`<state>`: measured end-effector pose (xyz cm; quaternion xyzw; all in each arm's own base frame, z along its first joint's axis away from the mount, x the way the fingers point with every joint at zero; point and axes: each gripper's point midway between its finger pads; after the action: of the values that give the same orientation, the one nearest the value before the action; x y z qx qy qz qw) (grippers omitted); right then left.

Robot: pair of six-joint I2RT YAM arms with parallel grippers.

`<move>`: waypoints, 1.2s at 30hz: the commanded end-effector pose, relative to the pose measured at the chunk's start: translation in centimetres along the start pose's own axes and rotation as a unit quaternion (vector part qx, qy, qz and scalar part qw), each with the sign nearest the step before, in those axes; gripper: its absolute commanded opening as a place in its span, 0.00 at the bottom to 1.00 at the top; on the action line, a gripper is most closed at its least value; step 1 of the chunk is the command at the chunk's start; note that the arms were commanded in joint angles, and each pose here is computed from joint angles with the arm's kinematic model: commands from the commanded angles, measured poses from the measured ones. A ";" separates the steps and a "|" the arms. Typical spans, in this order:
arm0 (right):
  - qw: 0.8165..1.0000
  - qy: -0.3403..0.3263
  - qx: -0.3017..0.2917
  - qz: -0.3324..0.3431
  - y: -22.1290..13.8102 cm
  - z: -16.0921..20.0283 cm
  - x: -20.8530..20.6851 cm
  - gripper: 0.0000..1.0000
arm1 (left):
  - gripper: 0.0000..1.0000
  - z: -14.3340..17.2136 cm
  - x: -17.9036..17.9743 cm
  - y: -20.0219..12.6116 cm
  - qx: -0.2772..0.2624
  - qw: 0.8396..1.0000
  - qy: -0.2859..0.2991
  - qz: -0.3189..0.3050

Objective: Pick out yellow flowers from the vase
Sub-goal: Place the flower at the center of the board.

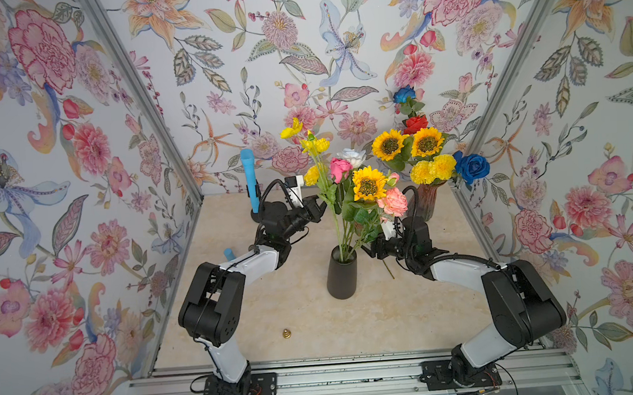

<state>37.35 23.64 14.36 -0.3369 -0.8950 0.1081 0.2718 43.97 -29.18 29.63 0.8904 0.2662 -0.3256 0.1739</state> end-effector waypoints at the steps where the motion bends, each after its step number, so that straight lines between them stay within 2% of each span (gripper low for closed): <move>1: 1.000 -0.018 -0.012 -0.002 0.9 -1.2 0.2 0.48 | 0.00 -0.3 -1.3 0.7 -0.003 1.000 0.000 0.031; 8: 1.000 -0.022 -0.005 0.004 0.9 -0.8 0.4 0.11 | 0.00 0.2 -0.8 0.6 0.003 1.000 0.005 0.024; 12: 1.000 -0.022 -0.001 0.010 0.6 -0.5 0.3 0.02 | 0.01 0.4 -0.6 0.7 0.007 1.000 0.010 0.022; 14: 1.000 -0.024 -0.002 0.013 0.4 -0.5 0.3 0.00 | 0.22 0.5 -0.5 0.7 0.009 1.000 0.013 0.019; 15: 1.000 -0.024 0.000 0.014 0.3 -0.4 0.3 0.00 | 0.38 0.6 -0.3 0.7 0.011 1.000 0.014 0.017; 16: 1.000 -0.024 0.000 0.015 0.2 -0.4 0.2 0.00 | 0.61 0.6 -0.3 0.7 0.010 1.000 0.016 0.016; 19: 1.000 -0.025 0.001 0.017 -0.2 -0.3 0.3 0.00 | 0.99 0.5 -0.1 0.5 0.011 1.000 0.026 0.007; 23: 0.998 -0.023 0.024 0.050 -0.7 0.3 -0.6 0.00 | 1.00 -0.1 -0.2 -0.3 0.009 0.999 0.044 -0.007; 26: 0.994 -0.017 0.047 0.100 -1.7 1.3 -2.0 0.00 | 1.00 -0.9 0.0 -1.3 0.007 0.998 0.059 -0.023; 34: 0.974 0.005 0.124 0.192 -2.7 4.8 -5.7 0.00 | 1.00 -1.9 2.1 -5.0 0.015 0.989 0.101 -0.103; 36: 0.967 0.010 0.142 0.212 -2.7 5.8 -6.6 0.00 | 1.00 -2.5 1.2 -6.3 0.006 0.988 0.113 -0.108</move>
<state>36.57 18.55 9.59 -0.4533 -0.8065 0.2423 0.2922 42.99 -24.09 30.25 0.8923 0.3474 -0.2616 0.1211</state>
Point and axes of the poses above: each gripper's point midway between its finger pads, its own y axis out along the fingers, its own x axis along the line the jaws close on, z = x × y, and after that the axes turned 3 degrees about -y, right-handed
